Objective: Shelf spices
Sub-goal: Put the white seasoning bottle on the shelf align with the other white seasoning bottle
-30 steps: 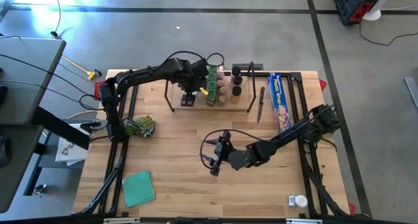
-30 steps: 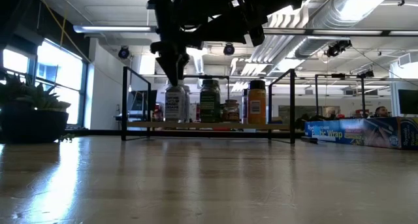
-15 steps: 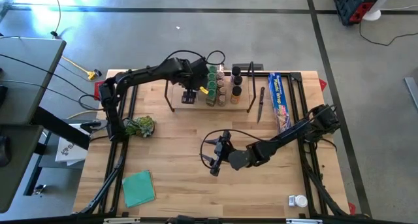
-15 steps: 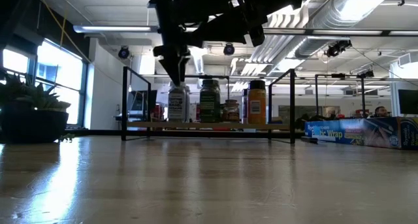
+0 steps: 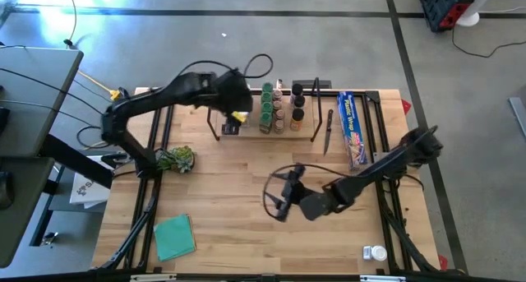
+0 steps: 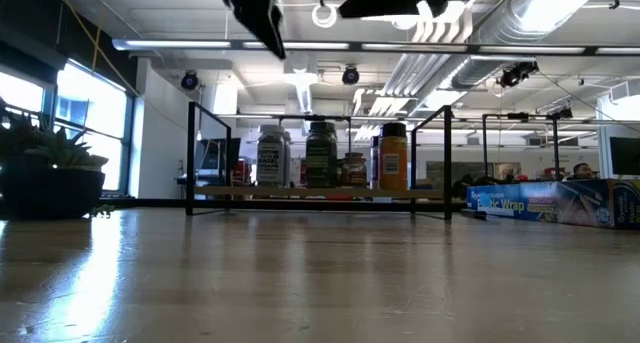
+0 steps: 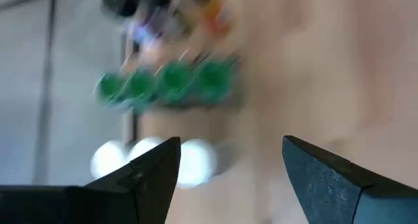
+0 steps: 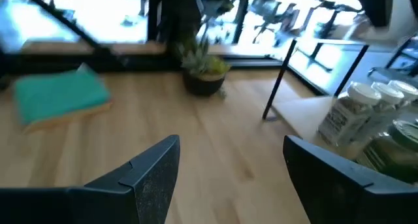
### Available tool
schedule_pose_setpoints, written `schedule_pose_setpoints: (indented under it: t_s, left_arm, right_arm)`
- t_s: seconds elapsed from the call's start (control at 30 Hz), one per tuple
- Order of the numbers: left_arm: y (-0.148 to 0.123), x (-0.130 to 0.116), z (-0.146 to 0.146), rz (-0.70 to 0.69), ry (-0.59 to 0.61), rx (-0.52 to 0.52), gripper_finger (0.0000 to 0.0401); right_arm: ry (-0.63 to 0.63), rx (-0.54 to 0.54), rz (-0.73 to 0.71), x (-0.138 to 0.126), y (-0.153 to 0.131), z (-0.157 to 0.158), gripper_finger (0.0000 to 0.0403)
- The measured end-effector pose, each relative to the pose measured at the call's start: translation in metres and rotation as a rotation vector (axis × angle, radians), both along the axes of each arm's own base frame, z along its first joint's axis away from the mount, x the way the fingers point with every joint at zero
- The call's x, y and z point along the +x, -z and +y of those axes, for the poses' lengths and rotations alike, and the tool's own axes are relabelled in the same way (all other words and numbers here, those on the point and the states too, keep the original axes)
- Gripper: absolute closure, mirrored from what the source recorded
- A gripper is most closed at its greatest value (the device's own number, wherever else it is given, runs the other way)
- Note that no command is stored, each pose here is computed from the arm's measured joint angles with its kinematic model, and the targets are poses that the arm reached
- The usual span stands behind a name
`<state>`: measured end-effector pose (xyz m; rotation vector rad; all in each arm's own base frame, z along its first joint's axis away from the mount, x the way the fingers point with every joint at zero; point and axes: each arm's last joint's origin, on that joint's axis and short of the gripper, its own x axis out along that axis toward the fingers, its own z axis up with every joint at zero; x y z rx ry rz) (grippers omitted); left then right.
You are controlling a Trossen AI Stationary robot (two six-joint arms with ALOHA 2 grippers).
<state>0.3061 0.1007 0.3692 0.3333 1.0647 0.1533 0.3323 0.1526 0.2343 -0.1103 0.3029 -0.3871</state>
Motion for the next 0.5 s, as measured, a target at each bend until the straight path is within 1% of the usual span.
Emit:
schedule_pose_setpoints:
  t_s: [0.07,0.1,0.13,0.2,0.23,0.3,0.33,0.4,0.5]
  left_arm:
    - [-0.011,-0.009,-0.016,-0.091,0.024,-0.068,0.0138]
    - [-0.014,-0.014,-0.025,-0.128,0.034,-0.090,0.0140]
    - [-0.015,-0.018,-0.033,-0.156,0.040,-0.101,0.0142]
    - [-0.014,-0.025,-0.048,-0.211,0.051,-0.112,0.0147]
    - [-0.011,-0.028,-0.056,-0.230,0.053,-0.115,0.0149]
    - [-0.004,-0.033,-0.069,-0.276,0.045,-0.114,0.0153]
    - [0.001,-0.036,-0.076,-0.298,0.041,-0.112,0.0155]
    - [0.015,-0.039,-0.087,-0.326,0.039,-0.105,0.0156]
    - [0.040,-0.041,-0.101,-0.360,0.043,-0.093,0.0158]
  right_arm:
    - [-0.036,0.016,0.044,-0.018,-0.015,0.002,0.0135]
    - [-0.062,0.048,0.055,-0.028,-0.024,0.003,0.0135]
    - [-0.090,0.089,0.073,-0.037,-0.035,0.002,0.0135]
    - [-0.152,0.217,0.123,-0.052,-0.057,0.003,0.0135]
    - [-0.170,0.276,0.174,-0.059,-0.066,0.003,0.0135]
    - [-0.192,0.360,0.322,-0.069,-0.078,0.005,0.0135]
    - [-0.203,0.378,0.414,-0.074,-0.082,0.007,0.0135]
    - [-0.252,0.383,0.609,-0.080,-0.088,0.013,0.0135]
    - [-0.374,0.396,0.883,-0.089,-0.089,0.028,0.0135]
